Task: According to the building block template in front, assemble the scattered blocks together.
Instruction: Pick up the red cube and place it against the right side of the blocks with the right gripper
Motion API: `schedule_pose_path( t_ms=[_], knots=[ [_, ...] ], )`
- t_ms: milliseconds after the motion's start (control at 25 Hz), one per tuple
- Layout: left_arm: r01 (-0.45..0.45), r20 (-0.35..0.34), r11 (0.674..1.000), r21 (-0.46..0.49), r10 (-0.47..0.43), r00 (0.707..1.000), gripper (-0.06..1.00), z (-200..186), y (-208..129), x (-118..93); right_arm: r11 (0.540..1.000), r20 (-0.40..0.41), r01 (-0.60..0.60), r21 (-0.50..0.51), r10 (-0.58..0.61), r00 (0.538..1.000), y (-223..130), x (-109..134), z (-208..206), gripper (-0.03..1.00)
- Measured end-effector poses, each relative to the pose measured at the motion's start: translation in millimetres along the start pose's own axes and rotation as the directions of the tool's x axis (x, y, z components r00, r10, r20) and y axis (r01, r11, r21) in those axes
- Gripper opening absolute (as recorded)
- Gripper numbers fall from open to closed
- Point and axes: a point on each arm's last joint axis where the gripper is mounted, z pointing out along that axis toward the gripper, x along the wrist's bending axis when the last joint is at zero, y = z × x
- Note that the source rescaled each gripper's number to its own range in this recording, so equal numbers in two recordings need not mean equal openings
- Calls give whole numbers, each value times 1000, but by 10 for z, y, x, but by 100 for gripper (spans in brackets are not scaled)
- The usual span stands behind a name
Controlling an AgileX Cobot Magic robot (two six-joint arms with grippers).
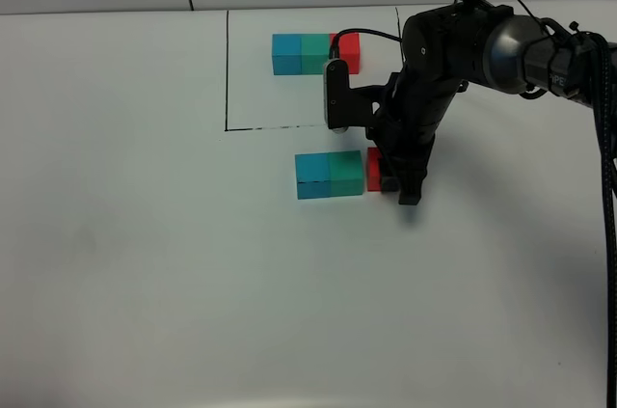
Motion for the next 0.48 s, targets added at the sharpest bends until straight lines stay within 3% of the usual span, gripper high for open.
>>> schedule_pose_path(
  t_ms=[480],
  knots=[
    [0,0,1000,0,0,1000,62,0,0,0,1000,-4,-4,-7,4,1000,7,3,3,2]
  ],
)
